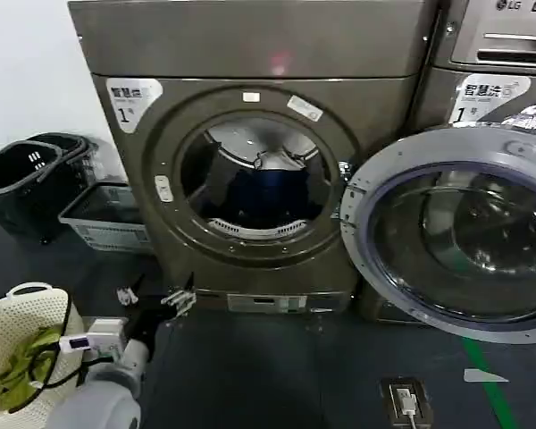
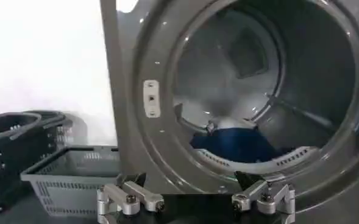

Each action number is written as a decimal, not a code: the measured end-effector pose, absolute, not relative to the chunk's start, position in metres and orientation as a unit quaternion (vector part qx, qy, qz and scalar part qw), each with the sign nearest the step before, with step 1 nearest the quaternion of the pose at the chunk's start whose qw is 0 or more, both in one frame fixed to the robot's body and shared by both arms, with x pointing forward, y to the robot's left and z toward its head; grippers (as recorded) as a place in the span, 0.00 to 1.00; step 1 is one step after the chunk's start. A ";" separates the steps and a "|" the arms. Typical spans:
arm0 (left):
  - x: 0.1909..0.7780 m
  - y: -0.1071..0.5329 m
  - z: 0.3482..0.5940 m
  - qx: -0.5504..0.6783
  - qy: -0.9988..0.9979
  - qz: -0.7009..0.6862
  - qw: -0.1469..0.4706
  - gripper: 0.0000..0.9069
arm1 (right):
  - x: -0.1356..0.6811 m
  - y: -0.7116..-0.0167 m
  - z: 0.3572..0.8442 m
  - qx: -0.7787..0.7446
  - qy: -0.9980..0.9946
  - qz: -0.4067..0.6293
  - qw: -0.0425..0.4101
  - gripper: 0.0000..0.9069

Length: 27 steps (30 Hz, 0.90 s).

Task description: Grasp the clothes from the dryer.

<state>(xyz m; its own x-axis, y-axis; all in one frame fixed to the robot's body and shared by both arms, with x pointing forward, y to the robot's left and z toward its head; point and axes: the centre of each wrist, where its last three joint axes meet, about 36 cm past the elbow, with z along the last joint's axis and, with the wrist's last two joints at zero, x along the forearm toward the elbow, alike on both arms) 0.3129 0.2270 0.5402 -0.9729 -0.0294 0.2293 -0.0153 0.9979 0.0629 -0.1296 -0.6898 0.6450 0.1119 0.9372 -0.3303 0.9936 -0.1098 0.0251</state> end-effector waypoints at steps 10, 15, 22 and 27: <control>0.314 0.226 0.541 0.007 -0.993 -0.029 0.113 1.00 | -0.131 -0.688 0.643 0.739 0.652 -0.119 0.124 1.00; 0.314 0.226 0.542 0.005 -0.993 -0.030 0.111 1.00 | -0.132 -0.688 0.642 0.743 0.646 -0.120 0.127 1.00; 0.312 0.225 0.544 0.003 -0.994 -0.031 0.109 1.00 | -0.135 -0.686 0.642 0.751 0.635 -0.115 0.140 1.00; 0.312 0.225 0.544 0.004 -0.994 -0.031 0.109 1.00 | -0.136 -0.685 0.641 0.753 0.633 -0.113 0.142 1.00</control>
